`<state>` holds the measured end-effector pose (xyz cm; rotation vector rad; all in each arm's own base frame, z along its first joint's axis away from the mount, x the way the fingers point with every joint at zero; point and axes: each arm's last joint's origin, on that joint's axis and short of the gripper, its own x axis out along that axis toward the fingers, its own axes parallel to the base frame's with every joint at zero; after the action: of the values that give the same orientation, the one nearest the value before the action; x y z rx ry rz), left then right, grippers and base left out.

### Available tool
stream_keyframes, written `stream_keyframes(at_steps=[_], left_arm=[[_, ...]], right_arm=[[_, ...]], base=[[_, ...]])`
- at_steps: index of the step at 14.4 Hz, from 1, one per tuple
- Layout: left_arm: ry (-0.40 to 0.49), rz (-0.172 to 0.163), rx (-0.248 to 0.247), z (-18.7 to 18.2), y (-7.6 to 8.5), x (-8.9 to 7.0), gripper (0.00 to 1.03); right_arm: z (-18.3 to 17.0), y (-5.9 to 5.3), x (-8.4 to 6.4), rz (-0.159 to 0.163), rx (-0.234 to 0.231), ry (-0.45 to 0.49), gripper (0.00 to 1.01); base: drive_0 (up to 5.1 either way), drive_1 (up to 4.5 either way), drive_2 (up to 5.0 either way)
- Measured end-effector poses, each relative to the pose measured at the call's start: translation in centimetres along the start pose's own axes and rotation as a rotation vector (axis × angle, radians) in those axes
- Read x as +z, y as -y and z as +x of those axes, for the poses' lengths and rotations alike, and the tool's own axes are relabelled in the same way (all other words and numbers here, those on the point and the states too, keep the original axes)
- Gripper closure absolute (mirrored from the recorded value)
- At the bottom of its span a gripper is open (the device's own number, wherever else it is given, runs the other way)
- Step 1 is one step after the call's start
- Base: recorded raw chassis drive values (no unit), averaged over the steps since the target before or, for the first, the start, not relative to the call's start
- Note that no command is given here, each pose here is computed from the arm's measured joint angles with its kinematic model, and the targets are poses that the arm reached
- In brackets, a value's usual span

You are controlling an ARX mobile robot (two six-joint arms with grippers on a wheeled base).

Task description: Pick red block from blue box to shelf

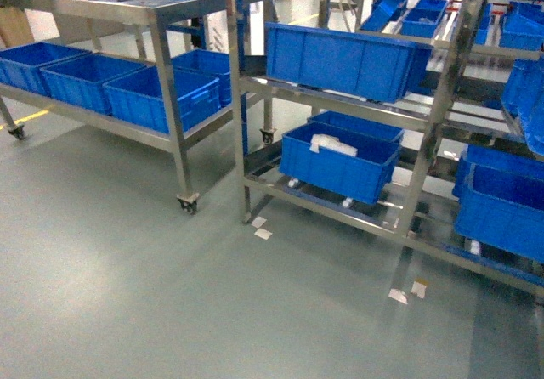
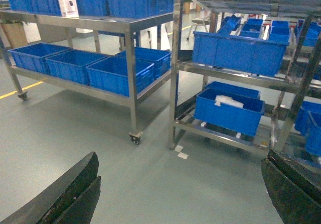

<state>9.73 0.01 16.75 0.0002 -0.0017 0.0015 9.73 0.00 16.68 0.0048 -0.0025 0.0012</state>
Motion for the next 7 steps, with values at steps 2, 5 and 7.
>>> stream_keyframes(at_steps=[2,5,7], left_arm=[[0.000,0.000,0.000,0.00,0.00,0.00,0.05],[0.000,0.000,0.000,0.00,0.00,0.00,0.05],[0.000,0.000,0.000,0.00,0.00,0.00,0.05]], right_arm=[[0.00,0.00,0.00,0.000,0.000,0.000,0.73],[0.00,0.00,0.00,0.000,0.000,0.000,0.73],[0.00,0.00,0.00,0.000,0.000,0.000,0.73]], base=[[-1.5,-1.45,-1.5],[-1.5,-1.51,-1.5],[-1.7,-1.65,-1.7]])
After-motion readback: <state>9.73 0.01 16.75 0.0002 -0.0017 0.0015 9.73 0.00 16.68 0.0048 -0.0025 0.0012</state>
